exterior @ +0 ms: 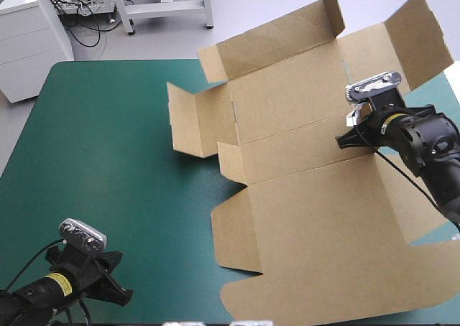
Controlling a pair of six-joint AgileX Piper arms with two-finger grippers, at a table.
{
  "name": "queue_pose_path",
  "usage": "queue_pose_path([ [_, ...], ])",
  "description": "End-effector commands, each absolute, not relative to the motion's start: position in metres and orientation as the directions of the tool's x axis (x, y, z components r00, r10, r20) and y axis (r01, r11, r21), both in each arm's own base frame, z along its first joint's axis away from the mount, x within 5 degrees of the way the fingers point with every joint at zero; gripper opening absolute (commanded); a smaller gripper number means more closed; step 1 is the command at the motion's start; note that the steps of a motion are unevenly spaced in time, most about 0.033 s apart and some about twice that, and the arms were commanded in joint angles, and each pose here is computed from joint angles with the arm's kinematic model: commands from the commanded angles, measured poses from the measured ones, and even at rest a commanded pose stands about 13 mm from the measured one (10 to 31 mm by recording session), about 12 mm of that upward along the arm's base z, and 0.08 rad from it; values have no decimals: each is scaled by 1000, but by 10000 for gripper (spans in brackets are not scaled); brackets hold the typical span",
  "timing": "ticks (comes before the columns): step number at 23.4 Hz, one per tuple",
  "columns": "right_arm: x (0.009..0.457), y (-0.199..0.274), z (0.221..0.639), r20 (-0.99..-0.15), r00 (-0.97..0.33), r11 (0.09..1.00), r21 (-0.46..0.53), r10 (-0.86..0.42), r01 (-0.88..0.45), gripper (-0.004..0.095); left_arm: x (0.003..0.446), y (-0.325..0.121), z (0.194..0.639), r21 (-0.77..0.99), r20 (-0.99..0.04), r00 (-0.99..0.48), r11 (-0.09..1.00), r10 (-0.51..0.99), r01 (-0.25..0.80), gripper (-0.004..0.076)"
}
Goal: Fold the box
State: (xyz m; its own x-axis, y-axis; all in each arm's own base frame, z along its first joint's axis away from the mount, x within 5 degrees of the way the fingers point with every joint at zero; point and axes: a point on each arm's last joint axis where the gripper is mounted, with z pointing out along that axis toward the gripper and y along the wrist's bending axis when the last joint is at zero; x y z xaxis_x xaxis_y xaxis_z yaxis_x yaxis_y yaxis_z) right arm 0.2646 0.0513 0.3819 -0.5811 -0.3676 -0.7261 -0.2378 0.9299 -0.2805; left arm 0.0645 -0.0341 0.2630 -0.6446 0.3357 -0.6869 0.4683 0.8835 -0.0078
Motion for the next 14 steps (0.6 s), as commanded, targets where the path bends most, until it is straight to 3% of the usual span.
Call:
queue_pose_path([
  [1, 273, 54, 409, -724, -434, 844, -438, -536, -310, -24, 68, -37, 274, -12, -739, -599, 883, 309, 470, -32],
  [4, 284, 64, 407, -697, -392, 793, -454, -600, -407, -24, 68, -37, 274, -12, -739, -599, 883, 309, 470, -32],
  [7, 307, 81, 405, -656, -302, 687, -469, -692, -555, -24, 68, -37, 274, -12, -739, -599, 883, 309, 470, -32],
  [14, 347, 103, 408, -543, -98, 440, -548, -834, -711, -24, 68, -37, 274, -12, -739, -599, 883, 309, 470, -32],
])
